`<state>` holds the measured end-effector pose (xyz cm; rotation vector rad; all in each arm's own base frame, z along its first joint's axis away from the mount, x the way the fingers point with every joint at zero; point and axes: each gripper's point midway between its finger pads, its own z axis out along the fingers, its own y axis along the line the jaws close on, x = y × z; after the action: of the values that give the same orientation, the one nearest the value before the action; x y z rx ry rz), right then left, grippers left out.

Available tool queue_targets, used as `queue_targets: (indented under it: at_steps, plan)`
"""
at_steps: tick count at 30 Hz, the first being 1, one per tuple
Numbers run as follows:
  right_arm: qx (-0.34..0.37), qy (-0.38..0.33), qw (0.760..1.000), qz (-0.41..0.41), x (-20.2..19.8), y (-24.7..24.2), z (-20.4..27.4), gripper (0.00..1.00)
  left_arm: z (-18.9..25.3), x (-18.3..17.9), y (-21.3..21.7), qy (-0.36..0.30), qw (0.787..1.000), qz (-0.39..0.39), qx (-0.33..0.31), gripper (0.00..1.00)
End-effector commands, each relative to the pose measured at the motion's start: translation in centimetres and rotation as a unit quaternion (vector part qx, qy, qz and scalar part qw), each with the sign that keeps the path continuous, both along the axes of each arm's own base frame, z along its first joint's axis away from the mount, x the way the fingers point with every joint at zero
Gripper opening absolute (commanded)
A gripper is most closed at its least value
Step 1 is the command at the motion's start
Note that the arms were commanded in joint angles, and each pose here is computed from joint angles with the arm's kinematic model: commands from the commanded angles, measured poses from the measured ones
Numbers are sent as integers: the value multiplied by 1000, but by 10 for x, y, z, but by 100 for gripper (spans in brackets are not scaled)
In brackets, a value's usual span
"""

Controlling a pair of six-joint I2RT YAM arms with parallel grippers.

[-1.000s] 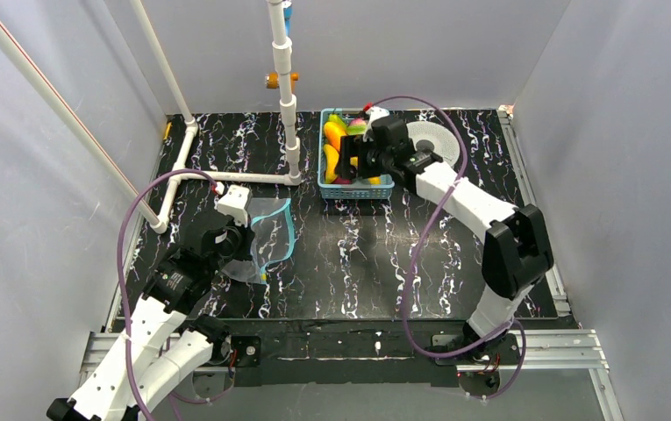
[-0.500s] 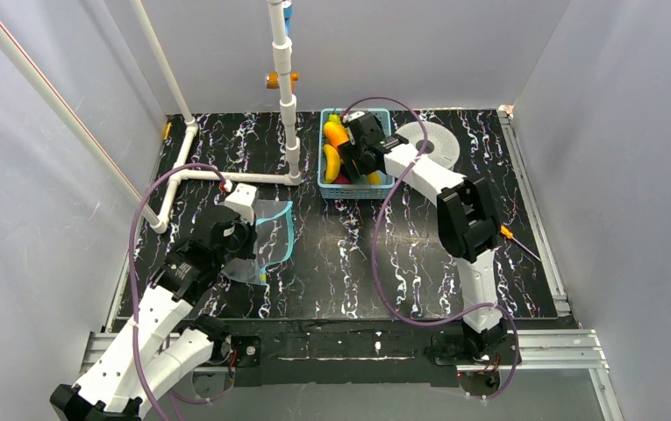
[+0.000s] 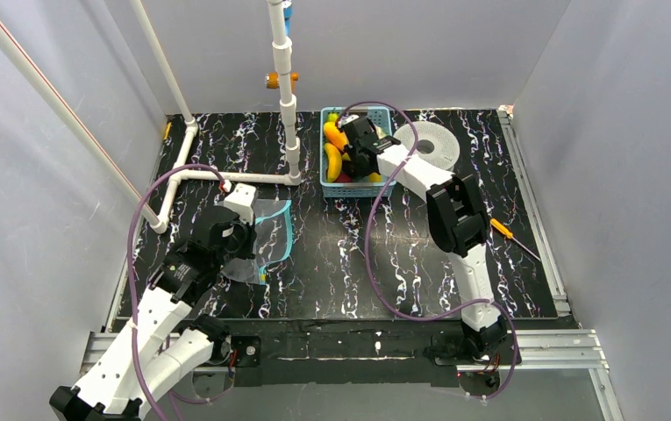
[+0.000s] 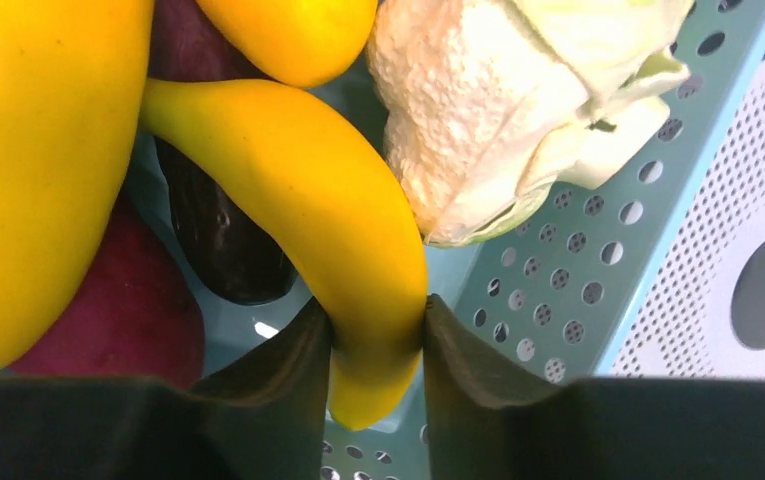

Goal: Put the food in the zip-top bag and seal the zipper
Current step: Pick up the fake fruit from the bin, then place the fake fruit in the zipper food storage bag.

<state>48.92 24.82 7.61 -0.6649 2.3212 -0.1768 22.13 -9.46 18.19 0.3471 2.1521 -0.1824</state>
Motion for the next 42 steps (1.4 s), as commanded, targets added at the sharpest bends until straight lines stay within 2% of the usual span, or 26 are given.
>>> queue_targets:
  at_steps: [1, 2, 3, 8, 12, 18, 23, 25, 29, 31, 34, 37, 42]
  plan:
    - [-2, -43, 999, -3, 23, 6, 25, 22, 4, -1, 0, -10, 1000, -4, -1, 0]
    - [-4, -43, 999, -5, 23, 5, 29, 18, 4, -1, 0, -12, 1000, -4, -2, 0]
    - [-4, -61, 998, -15, 23, 1, 58, 10, 4, -2, 0, -11, 1000, -4, -3, 0]
    - [46, -82, 996, -6, 7, 3, 114, 6, 3, -2, -1, -8, 1000, -5, -2, 0]
    - [86, -77, 993, -9, -14, 1, 139, 1, 2, -3, 1, -6, 1000, -4, 0, 0]
    - [154, -52, 987, -3, -53, 5, 146, 1, 4, -6, 4, -11, 1000, 4, -2, 0]
    - [172, -28, 985, -2, -79, 5, 143, 1, 3, -6, 1, -5, 1000, -2, -4, 0]
    - [200, 7, 980, 6, -97, 14, 141, 1, 3, -7, 0, -4, 1000, -6, -6, 0]
    - [277, 81, 955, 72, -153, 58, 138, 1, 4, -7, -2, -3, 1000, -12, -9, 0]
    - [259, 81, 958, 96, -176, 72, 134, 1, 5, -8, -2, -6, 1000, -12, -10, 0]
    - [195, 74, 971, 115, -206, 76, 129, 1, 6, -9, -2, -8, 1000, -13, -12, 0]
    - [168, 86, 970, 155, -242, 87, 122, 1, 7, -10, -5, -7, 1000, -20, -17, 0]
    - [125, 68, 973, 182, -268, 94, 118, 1, 7, -10, -7, -7, 999, -25, -19, 0]
